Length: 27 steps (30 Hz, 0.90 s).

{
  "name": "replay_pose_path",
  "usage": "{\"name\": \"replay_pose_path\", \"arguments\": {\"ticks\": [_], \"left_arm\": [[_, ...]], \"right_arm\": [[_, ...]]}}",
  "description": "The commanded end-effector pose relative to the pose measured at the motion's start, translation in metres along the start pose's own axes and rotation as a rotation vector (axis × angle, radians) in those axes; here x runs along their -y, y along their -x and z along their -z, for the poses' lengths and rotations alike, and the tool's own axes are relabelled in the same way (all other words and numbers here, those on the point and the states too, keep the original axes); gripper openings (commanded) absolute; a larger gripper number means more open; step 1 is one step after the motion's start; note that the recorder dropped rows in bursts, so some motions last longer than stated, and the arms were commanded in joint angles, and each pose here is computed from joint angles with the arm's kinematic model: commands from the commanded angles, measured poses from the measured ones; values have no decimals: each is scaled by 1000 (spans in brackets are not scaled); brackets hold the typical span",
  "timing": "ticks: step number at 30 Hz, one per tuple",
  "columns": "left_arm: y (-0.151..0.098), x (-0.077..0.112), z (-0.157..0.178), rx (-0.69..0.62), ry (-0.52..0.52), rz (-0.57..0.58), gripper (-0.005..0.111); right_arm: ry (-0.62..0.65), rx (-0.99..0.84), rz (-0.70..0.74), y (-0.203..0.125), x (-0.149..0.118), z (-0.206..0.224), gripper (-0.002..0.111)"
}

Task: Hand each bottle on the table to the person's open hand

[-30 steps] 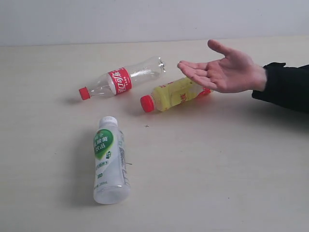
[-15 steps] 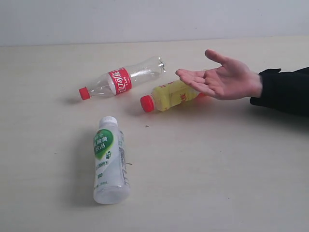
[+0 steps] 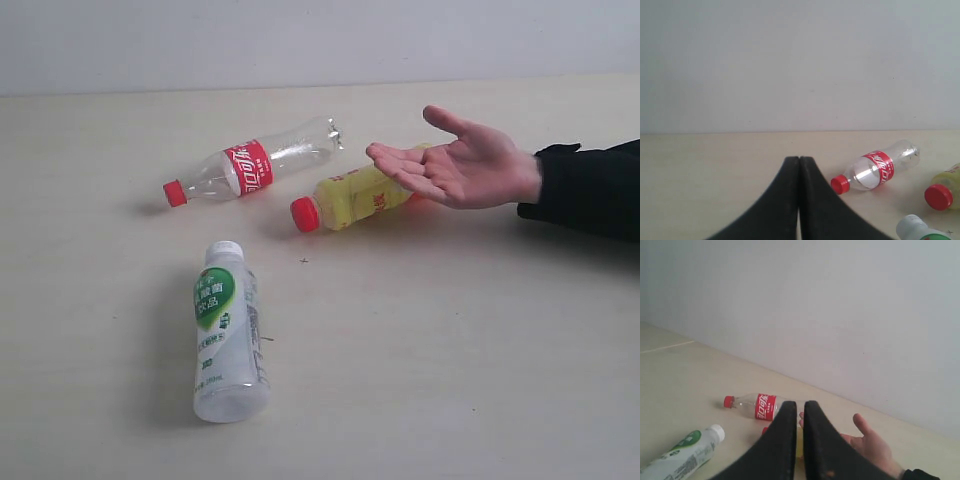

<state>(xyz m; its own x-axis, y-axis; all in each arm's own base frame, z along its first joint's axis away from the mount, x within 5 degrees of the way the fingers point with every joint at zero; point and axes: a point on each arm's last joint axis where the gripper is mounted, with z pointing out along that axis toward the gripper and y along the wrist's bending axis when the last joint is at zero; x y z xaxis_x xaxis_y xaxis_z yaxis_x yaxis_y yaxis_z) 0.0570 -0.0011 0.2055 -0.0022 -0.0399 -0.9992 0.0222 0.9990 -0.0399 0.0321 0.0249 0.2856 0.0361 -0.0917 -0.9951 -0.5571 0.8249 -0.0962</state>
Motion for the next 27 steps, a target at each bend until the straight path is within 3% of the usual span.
{"name": "replay_pose_path", "arguments": {"ticks": [1,14,23,27], "left_arm": [[0,0,1,7,-3,4,0],[0,0,1,7,-3,4,0],[0,0,1,7,-3,4,0],[0,0,1,7,-3,4,0]], "right_arm": [[9,-63,2,-6,-1,-4,8],[-1,-20,-12,3,1,-6,8],[80,-393,-107,20,0,-61,6],[139,-464,-155,39,-2,-100,5]]}}
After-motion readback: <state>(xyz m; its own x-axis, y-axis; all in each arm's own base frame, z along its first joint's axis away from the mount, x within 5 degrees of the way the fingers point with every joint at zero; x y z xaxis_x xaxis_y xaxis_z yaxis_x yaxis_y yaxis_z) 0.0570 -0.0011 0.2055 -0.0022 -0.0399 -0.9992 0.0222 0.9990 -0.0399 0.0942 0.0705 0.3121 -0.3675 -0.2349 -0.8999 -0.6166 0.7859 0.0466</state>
